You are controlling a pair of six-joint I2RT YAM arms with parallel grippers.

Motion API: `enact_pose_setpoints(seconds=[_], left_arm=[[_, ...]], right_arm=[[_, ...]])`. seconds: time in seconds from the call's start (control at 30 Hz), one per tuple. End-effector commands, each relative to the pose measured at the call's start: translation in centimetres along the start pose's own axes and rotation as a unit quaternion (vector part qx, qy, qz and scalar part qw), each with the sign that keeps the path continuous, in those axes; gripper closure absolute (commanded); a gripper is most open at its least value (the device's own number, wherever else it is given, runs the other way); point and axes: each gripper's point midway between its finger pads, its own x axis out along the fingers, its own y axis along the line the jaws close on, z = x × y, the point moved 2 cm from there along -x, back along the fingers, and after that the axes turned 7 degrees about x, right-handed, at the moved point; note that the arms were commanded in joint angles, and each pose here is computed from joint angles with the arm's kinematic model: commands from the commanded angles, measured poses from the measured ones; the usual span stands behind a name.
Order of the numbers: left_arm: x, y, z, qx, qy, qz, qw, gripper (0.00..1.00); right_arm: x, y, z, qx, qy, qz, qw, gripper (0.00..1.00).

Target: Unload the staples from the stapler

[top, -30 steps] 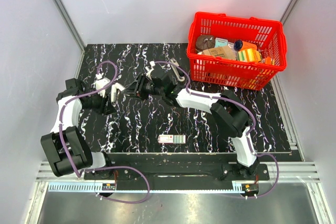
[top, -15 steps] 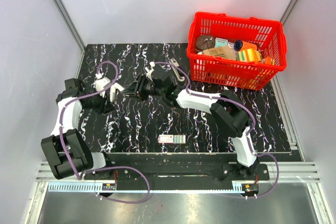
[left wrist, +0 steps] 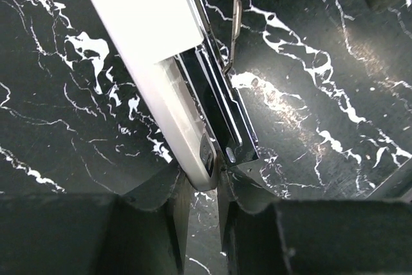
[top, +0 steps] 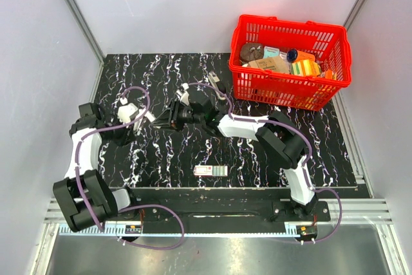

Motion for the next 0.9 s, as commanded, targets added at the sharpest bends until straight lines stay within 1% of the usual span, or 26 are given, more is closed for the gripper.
enact_pose_setpoints(seconds=[0.0,0.13,0.27,0.53,0.7,0.87], left_arm=[[-0.8,1.9,0.4,0.105,0.009,0.059,0.993,0.89],[-1.2,2.3,0.1,0.16,0.033,0.083,0.983,0.87],[-1.0,2.4,-0.1,0.226,0.055,0.108,0.967,0.86],[0.4,2.9,0.7,0.328,0.075,0.175,0.925,0.86],[1.1,3.6,0.2,0.372,0.091,0.208,0.9,0.87],[1.7,5.2,-1.2,0.385,0.127,0.236,0.883,0.87]], right_arm=[[-1.0,2.6,-1.7,-0.057,0.032,0.045,0.997,1.0],[-1.1,1.6,-1.8,-0.106,0.037,0.026,0.993,1.0],[-1.1,1.4,-1.8,-0.148,0.043,0.028,0.988,1.0],[-0.6,1.7,-1.2,-0.193,0.031,0.046,0.98,1.0],[-0.1,1.6,-0.9,-0.209,0.035,0.045,0.976,1.0],[-0.2,1.1,-1.1,-0.216,0.041,0.042,0.975,1.0]])
